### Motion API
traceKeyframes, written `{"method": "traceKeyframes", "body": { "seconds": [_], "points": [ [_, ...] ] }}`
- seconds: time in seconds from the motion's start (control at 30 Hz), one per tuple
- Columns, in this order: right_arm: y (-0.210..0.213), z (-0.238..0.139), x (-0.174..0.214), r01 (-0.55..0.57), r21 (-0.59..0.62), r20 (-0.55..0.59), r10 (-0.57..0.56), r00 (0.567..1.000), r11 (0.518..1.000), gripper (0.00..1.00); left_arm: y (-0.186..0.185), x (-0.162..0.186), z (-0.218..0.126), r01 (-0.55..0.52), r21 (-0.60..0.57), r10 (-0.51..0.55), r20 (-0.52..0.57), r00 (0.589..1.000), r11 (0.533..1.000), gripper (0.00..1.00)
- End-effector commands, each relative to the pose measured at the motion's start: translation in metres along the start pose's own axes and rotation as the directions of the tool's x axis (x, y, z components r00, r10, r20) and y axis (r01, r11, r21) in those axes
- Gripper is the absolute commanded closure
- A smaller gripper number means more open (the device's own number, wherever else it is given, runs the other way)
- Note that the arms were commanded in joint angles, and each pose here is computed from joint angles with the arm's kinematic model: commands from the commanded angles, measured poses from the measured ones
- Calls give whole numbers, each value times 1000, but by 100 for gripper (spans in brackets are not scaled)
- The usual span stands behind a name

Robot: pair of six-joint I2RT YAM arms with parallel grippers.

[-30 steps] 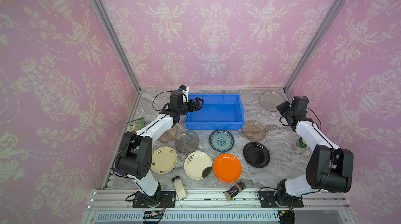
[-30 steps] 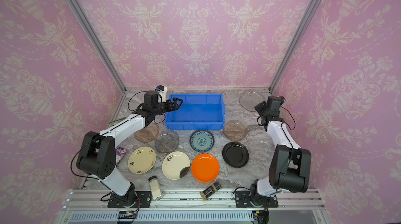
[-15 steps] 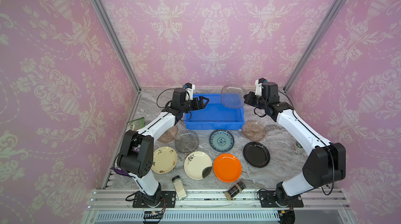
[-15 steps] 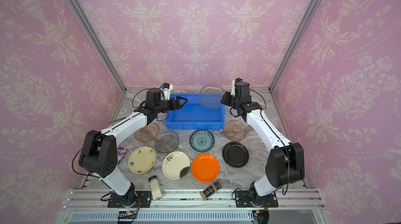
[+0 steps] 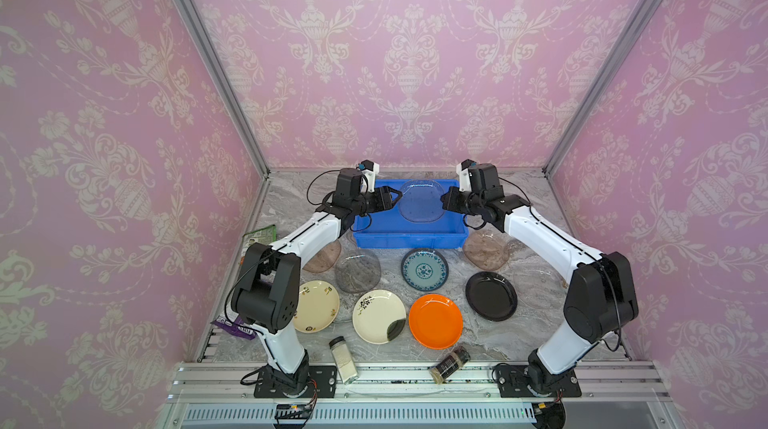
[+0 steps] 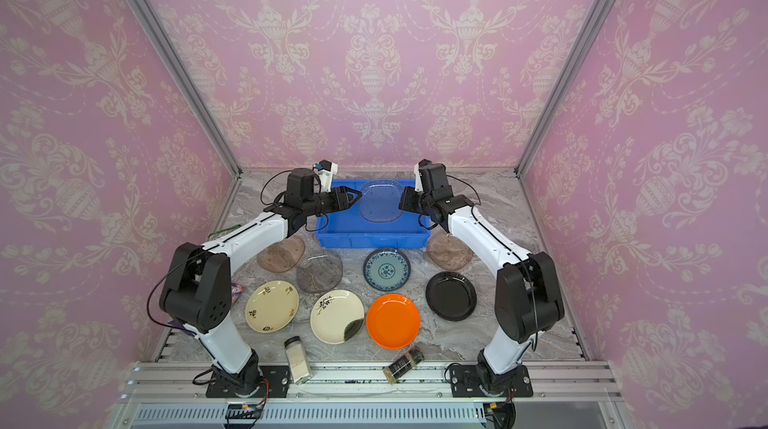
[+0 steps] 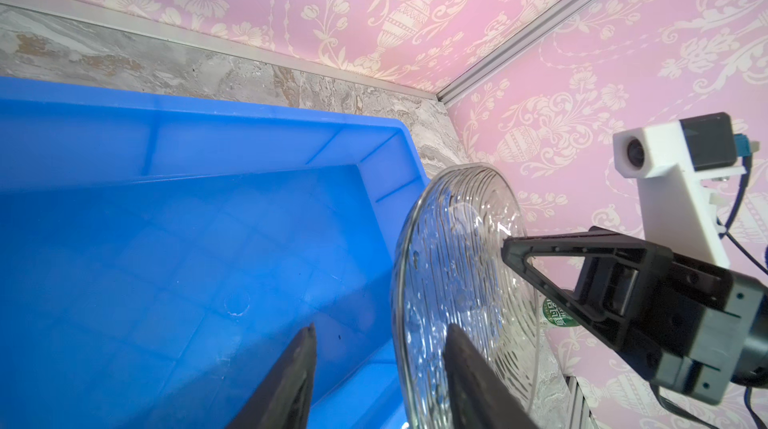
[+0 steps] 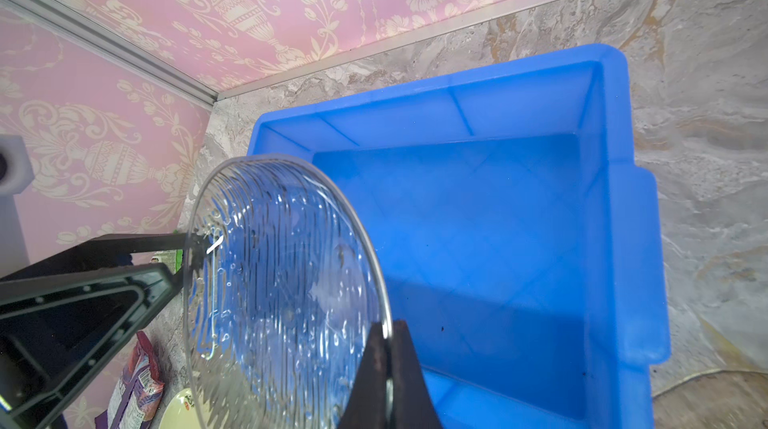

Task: Place the plates into the plastic bin on the countertop
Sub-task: 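Carry the clear plate over the bin with right gripper while left gripper grasps its rim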

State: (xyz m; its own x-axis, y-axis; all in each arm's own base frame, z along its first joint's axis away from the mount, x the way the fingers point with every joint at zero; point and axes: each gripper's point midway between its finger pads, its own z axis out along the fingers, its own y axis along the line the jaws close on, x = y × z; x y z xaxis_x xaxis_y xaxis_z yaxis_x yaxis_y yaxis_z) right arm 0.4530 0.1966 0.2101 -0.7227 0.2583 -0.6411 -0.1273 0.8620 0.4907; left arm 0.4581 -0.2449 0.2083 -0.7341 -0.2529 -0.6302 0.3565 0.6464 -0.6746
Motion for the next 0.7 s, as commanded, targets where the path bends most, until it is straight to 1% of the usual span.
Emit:
{"method": "traceKeyframes", "body": {
  "seconds": [0.0,0.03,0.2,0.4,0.47,0.53,0.63,0.67],
  "points": [
    [17,-7,-14,27,-39,46,-25,999,999,100,-5,-4,7,-3,10,3,8,1000,1000,50],
    [17,-6,-12,24,-38,42,-23,999,999,100,-5,-3,9,-2,10,2,6,1000,1000,51],
    [21,0,-8,14,-55,41,-12,999,998,100,-5,3,19,7,19,-7,-16,1000,1000,62],
    [20,5,-5,21,-34,40,-20,999,999,100,-3,6,26,25,7,-25,-26,999,1000,100],
    [15,6,-4,22,-7,42,-22,999,1000,100,-1,4,28,32,-4,-33,-24,999,999,100],
    [7,5,-6,27,36,52,-29,998,999,89,1,3,29,40,-18,-41,-20,999,999,100],
    [-8,-3,-13,28,114,86,-38,996,993,66,9,1,32,67,-64,-67,-10,998,996,100],
    [-13,-8,-17,21,134,101,-35,994,991,61,10,1,34,71,-73,-72,-11,997,995,100]
  ]
}}
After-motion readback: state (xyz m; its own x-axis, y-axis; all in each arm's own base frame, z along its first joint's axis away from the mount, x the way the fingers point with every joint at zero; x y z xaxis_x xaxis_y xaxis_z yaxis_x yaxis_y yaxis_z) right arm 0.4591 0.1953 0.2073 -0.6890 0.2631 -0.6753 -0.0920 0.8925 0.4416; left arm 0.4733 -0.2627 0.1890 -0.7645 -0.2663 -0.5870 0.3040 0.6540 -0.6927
